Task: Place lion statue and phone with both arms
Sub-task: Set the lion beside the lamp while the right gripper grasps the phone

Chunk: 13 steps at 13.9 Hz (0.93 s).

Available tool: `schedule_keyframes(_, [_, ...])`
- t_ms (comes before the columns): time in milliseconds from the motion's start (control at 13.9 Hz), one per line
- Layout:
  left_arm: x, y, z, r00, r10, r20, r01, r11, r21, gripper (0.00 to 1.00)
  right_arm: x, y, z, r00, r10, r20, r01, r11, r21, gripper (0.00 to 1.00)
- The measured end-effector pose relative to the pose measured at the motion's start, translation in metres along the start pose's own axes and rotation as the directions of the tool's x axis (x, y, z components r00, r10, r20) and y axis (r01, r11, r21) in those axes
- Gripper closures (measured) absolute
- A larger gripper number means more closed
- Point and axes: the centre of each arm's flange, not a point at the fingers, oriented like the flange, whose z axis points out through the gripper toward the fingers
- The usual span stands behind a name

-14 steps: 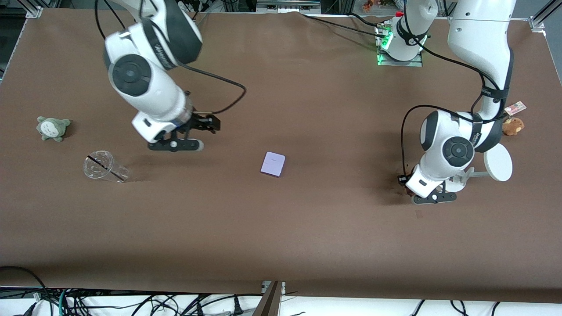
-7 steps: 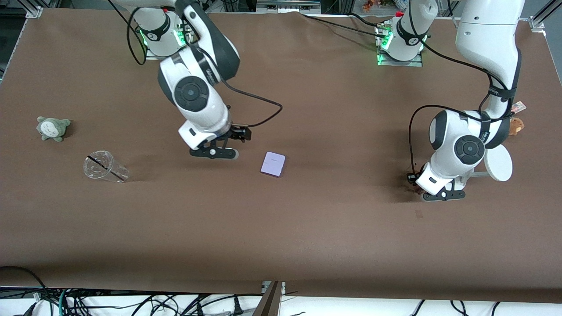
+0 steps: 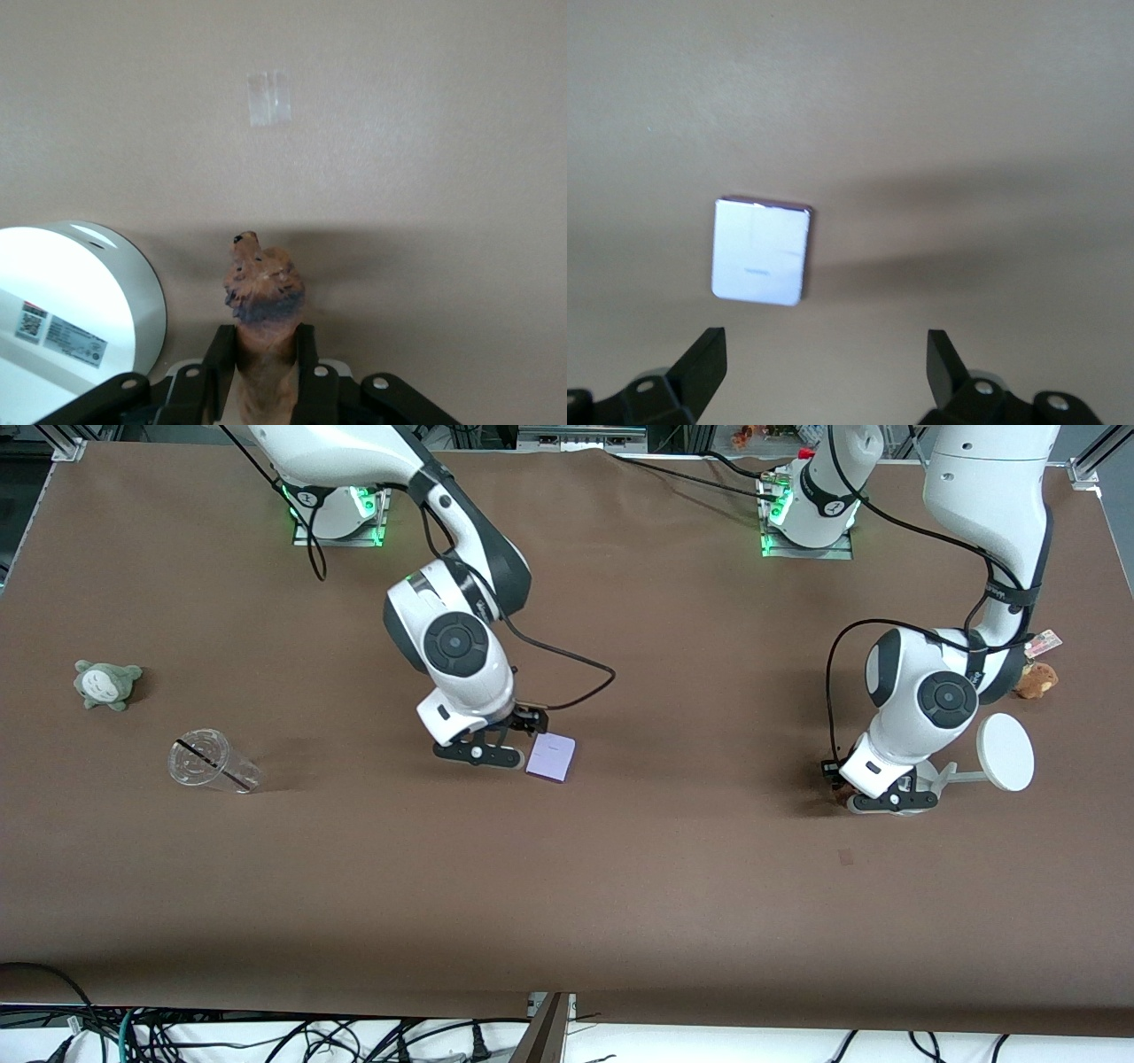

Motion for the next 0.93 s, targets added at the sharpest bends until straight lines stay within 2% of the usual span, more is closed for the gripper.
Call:
schedule_keyframes(215, [-0.002, 0.0, 0.002, 1.0, 0.003, -0.004, -0.003, 1.0, -0.001, 0.67, 0.008, -0.016, 0.022, 0.999, 0.039, -0.026, -0.038, 0.999, 0.027, 0.0])
schedule_keyframes(287, [-0.002, 0.0, 0.001, 1.0, 0.003, -0.004, -0.003, 1.0, -0.001, 0.63, 0.01, -0.018, 0.031, 0.998, 0.048, -0.034, -0.046, 0.998, 0.036, 0.0])
schedule_keyframes(574, [0.0, 0.001, -0.012, 1.0, -0.002, -0.01, 0.002, 1.0, -0.006, 0.25, 0.014, -0.026, 0.059, 0.995, 0.076, -0.063, -0.072, 0.995, 0.07, 0.0])
schedule_keyframes(717, [0.005, 0.009, -0.035, 0.999, -0.025, 0.037, 0.025, 1.0, -0.008, 0.05, 0.012, -0.031, 0.07, 0.994, 0.081, -0.067, -0.076, 0.994, 0.077, 0.0])
schedule_keyframes(789, [0.011, 0.017, -0.054, 0.997, -0.039, 0.07, 0.04, 0.999, -0.008, 0.0, 0.011, -0.034, 0.074, 0.994, 0.082, -0.067, -0.076, 0.994, 0.078, 0.0])
schedule_keyframes(932, [0.023, 0.037, -0.105, 0.99, -0.07, 0.119, 0.071, 0.997, -0.007, 0.0, 0.01, -0.042, 0.079, 0.993, 0.093, -0.068, -0.087, 0.993, 0.082, 0.0])
